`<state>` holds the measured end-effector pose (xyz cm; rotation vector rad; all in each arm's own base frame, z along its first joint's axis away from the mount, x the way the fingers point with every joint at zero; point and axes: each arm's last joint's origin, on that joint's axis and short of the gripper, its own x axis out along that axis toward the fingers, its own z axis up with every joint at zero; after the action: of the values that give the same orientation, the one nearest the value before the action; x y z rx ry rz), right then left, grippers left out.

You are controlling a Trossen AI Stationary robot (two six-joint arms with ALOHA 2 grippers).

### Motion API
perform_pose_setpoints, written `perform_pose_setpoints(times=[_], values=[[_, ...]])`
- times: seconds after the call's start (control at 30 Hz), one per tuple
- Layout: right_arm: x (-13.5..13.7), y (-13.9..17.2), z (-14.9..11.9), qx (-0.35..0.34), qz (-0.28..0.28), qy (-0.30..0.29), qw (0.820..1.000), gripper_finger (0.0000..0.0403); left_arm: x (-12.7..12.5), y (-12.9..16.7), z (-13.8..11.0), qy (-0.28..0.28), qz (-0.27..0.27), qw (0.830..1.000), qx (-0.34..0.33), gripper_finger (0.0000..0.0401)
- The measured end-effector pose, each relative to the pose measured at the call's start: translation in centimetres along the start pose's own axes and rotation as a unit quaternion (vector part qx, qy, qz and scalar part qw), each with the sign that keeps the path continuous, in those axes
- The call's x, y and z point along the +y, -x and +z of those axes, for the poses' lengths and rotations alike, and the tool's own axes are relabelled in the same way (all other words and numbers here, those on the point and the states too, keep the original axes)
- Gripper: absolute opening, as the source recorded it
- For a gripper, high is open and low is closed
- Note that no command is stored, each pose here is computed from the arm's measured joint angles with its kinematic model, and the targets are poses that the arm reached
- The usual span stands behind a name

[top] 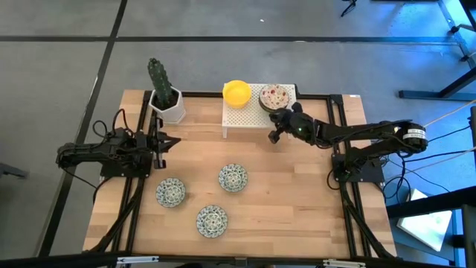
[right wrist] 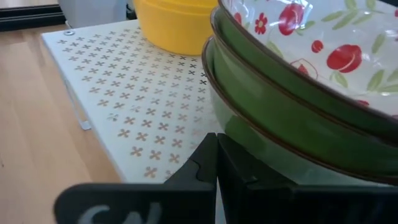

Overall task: Pick & Place Mini bowls
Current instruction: Adjust the stacked green bowls on the shelf

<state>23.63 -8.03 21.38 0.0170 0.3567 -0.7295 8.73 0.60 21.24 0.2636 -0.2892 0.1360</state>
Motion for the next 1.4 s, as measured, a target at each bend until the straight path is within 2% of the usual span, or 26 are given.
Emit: perform_pose_setpoints(times=[0.77, 1.4], values=[[-2.4, -0.9, 0.0, 0.006, -0.047, -0.010, 0.999, 0.0004, 0.0, 0.0, 0.0, 0.000, -0.002, 1.000, 0.000, 0.0005], [-4.1, -1.4, 0.0, 0.010, -0.045, -0.023, 0.999, 0.0004, 0.0, 0.0, 0.0, 0.000, -0.002, 1.000, -0.001, 0.0002]])
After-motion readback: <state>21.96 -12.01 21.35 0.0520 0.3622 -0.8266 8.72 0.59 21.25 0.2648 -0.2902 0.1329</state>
